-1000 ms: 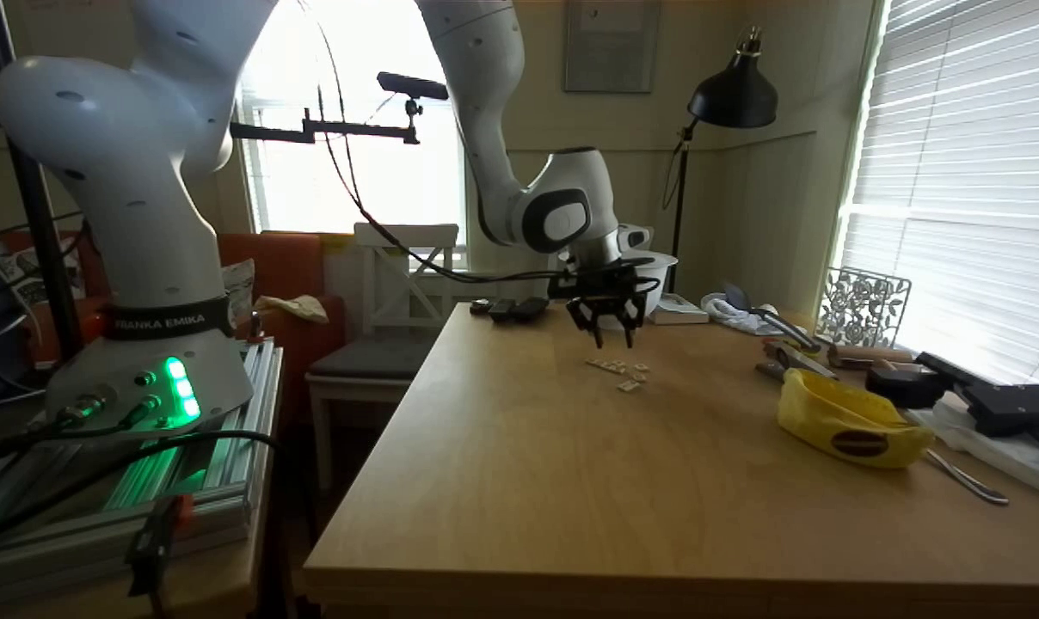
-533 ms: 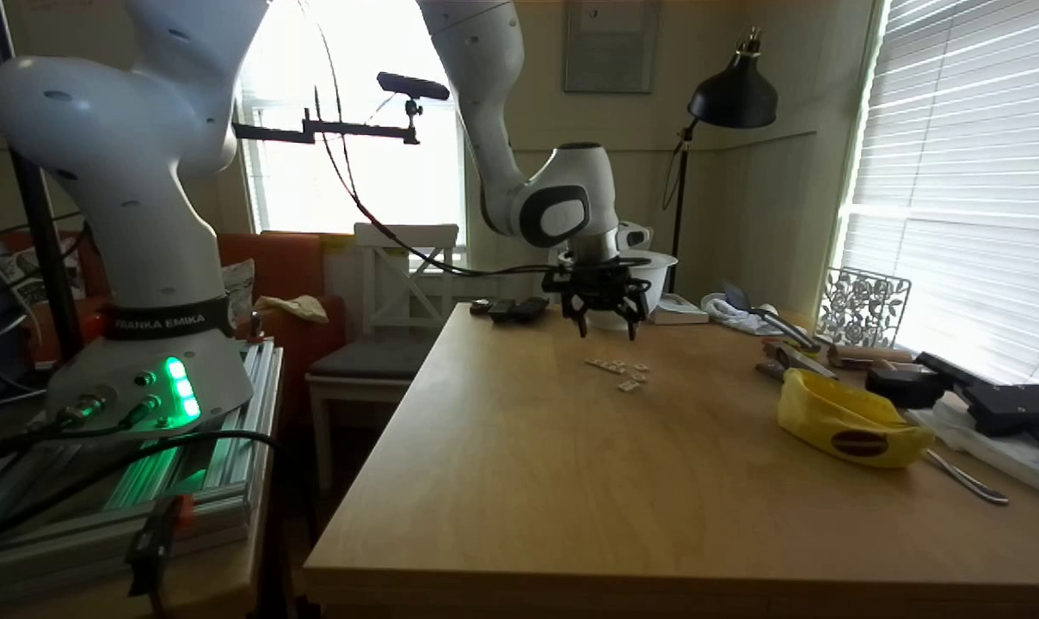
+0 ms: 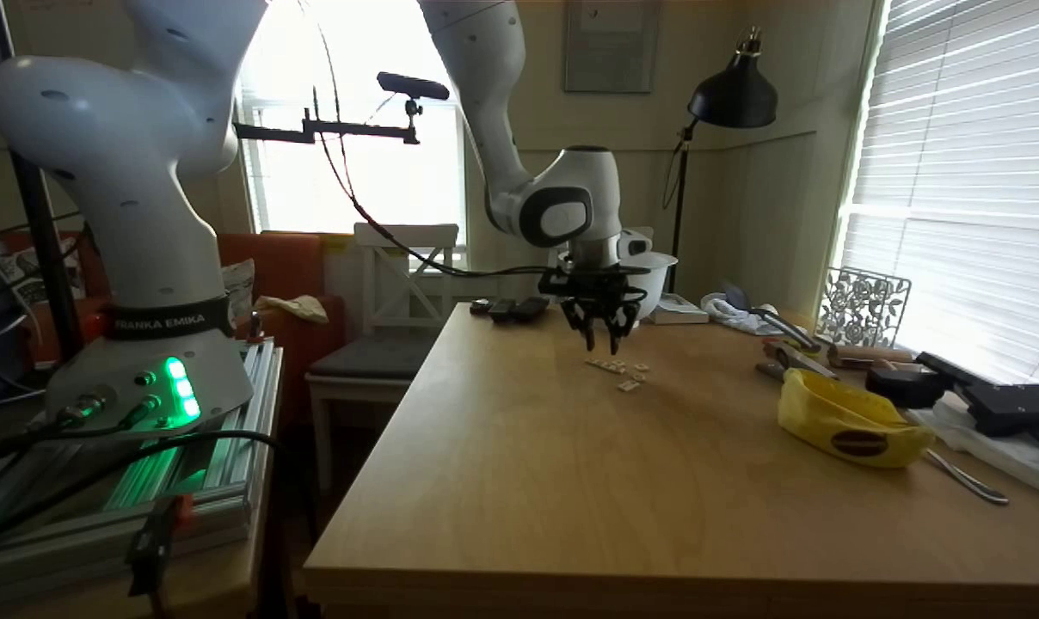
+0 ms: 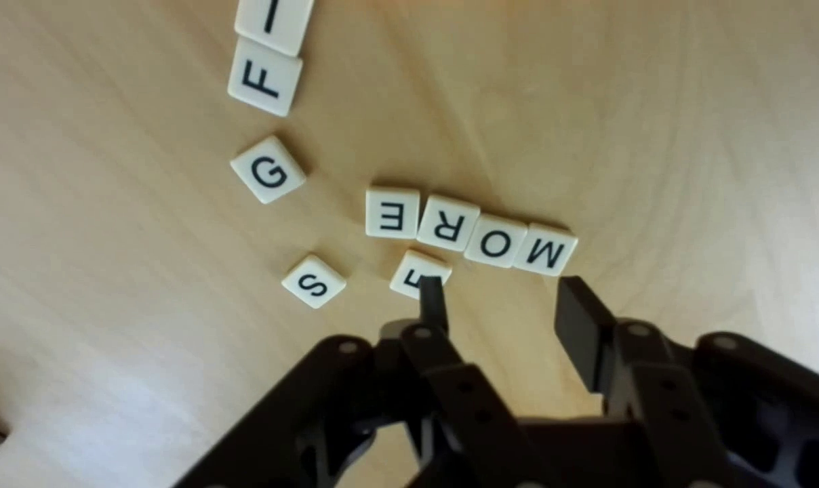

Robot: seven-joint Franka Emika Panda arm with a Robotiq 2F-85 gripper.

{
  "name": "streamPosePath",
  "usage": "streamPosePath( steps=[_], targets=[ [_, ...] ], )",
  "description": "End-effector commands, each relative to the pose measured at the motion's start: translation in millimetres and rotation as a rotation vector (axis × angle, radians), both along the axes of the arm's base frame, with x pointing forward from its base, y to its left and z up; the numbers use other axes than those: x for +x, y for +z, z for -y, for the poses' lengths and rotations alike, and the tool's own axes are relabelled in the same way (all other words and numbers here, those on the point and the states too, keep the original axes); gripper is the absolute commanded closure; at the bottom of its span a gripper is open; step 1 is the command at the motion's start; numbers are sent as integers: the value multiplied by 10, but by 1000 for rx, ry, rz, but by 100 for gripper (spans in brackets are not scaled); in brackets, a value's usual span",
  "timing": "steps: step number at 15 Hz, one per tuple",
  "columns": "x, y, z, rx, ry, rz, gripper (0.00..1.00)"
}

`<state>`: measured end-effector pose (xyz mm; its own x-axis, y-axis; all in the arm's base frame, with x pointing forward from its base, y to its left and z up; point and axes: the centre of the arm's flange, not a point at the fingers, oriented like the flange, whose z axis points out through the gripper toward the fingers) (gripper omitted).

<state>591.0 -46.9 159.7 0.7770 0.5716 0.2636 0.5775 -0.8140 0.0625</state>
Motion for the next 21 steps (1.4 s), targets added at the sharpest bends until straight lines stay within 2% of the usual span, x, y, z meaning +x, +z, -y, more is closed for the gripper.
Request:
streamPosePath(
  steps=[1, 3, 4, 21],
  targets=[
    [18, 14, 83, 8, -12, -9, 84],
    [21, -1, 118, 3, -21, -11, 98],
    [22, -8, 136, 2, -24, -9, 99],
    [159, -56, 241, 4, -28, 43, 100]
  ],
)
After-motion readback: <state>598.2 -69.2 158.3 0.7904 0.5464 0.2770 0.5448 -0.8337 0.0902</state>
